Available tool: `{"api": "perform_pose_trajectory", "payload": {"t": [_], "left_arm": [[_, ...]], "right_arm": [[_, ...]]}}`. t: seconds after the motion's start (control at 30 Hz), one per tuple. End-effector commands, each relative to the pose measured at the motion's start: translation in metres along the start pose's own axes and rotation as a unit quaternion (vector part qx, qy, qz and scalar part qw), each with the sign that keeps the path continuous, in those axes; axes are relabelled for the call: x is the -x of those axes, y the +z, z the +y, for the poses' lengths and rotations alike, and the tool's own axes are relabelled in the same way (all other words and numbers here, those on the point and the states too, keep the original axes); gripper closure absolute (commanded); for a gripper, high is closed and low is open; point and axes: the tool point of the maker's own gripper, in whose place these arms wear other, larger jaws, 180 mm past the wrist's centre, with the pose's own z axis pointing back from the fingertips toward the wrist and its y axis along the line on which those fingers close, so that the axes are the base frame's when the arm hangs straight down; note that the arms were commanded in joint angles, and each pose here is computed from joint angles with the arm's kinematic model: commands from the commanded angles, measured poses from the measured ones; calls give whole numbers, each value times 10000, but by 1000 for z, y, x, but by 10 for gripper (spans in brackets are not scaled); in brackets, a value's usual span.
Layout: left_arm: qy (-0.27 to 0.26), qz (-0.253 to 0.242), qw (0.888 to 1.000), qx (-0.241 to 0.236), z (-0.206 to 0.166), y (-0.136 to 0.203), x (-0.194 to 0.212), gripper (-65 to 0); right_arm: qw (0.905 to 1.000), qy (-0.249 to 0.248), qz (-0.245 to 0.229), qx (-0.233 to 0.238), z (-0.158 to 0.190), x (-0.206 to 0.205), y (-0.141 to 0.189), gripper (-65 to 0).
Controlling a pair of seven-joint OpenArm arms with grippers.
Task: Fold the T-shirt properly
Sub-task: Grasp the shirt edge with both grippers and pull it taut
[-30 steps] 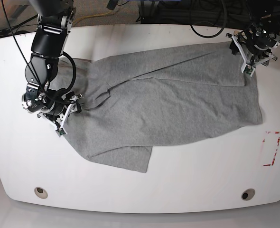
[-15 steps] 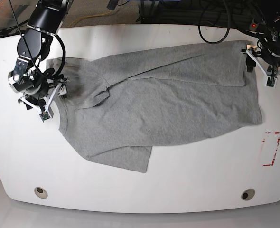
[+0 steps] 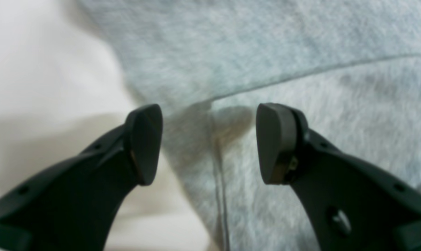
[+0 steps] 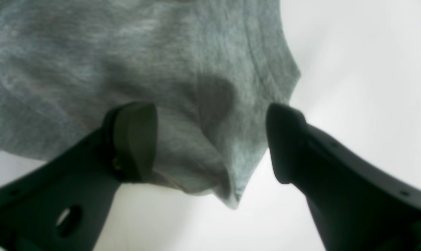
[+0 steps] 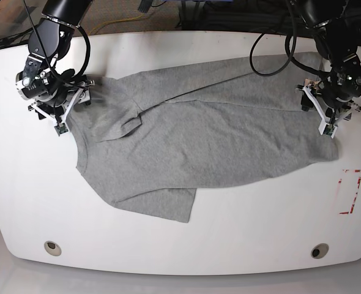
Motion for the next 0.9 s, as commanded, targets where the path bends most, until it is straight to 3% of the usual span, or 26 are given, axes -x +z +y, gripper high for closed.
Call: {"api": "perform_pose_trajectory", "payload": {"t": [0.0, 0.27, 0.33, 0.43, 0.53, 0.7, 0.87], "left_arm": [[42, -88, 10000, 9, 5, -3, -7, -390], [239, 48, 9995, 200, 2, -19, -2, -368], [275, 64, 9993, 235, 2, -22, -2, -290], [346, 111, 9989, 304, 1, -27, -1, -119], [364, 133, 9987, 319, 2, -29, -1, -14], [337, 128, 9989, 282, 6, -27, -1, -6], [299, 10, 9994, 187, 10, -21, -8, -4]], "right_arm": [[9997, 21, -192, 167, -13, -11, 9, -466], [9992, 5, -273, 293, -19, -14, 16, -466], [9991, -61, -210, 375, -24, -8, 20, -466], [9984, -225, -121, 504, -35, 1, 24, -466], [9978, -309, -28, 583, -41, 8, 27, -466], [9978, -369, 248, 496, -37, 19, 27, -466], [9984, -489, 284, 63, -21, 23, 25, -466]]}}
